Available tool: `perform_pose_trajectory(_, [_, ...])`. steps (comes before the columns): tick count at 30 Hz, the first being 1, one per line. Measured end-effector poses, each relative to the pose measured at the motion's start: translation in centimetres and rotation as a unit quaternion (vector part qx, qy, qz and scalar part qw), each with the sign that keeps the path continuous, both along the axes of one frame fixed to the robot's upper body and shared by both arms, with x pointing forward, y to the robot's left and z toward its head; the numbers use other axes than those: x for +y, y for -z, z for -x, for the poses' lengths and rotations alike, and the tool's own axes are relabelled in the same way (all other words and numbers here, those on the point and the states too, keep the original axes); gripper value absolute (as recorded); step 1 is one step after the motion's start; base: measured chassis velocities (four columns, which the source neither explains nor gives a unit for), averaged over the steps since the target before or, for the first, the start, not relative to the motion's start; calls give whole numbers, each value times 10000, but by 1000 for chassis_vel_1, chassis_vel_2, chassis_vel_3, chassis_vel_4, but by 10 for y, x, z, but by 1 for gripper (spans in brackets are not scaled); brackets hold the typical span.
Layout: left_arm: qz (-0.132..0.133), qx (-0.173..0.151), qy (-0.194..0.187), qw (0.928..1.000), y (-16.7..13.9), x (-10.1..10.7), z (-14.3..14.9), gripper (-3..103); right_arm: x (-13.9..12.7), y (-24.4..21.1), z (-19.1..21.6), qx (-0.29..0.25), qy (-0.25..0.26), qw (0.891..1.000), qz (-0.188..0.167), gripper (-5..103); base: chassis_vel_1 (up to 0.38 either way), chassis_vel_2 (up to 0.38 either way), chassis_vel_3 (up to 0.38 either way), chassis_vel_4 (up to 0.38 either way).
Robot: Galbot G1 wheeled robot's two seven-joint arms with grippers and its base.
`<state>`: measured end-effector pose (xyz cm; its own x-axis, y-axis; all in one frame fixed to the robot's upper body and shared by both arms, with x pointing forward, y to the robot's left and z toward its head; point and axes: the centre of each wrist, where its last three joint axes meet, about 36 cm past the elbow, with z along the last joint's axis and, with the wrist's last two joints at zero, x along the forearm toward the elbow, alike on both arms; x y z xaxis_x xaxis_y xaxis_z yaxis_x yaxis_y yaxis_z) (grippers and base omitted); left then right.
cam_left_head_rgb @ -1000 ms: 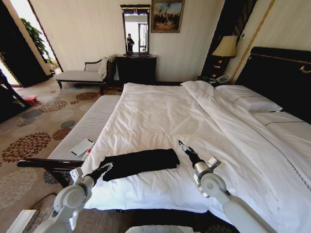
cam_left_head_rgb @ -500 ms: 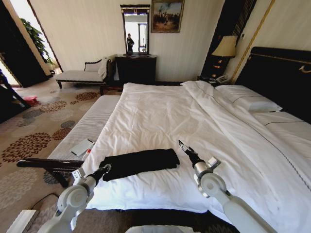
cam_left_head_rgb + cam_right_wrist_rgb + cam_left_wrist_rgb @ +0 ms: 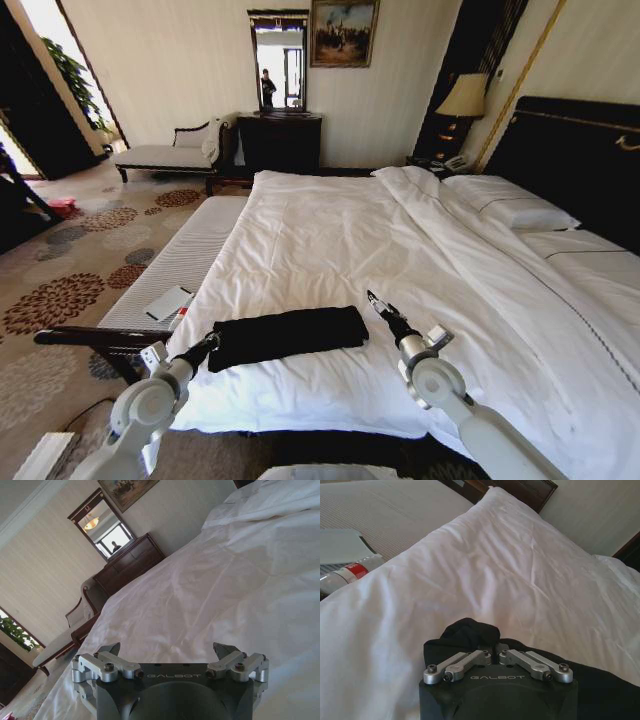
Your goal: Fold the clothes on the bed.
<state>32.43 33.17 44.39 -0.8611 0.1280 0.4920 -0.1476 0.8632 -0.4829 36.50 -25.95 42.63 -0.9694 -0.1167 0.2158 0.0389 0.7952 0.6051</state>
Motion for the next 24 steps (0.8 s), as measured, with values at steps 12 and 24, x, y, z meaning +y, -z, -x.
perform_pose_trajectory(12, [202,-189,-370,9989,2,16,-35,2,1,2,1,44,-14,10000,56,100,0,0,0,0])
perform_pose_trajectory(24, [325,-133,-592,9976,14,32,-63,2,4,5,1,712,-293,9969,187,100,0,0,0,0])
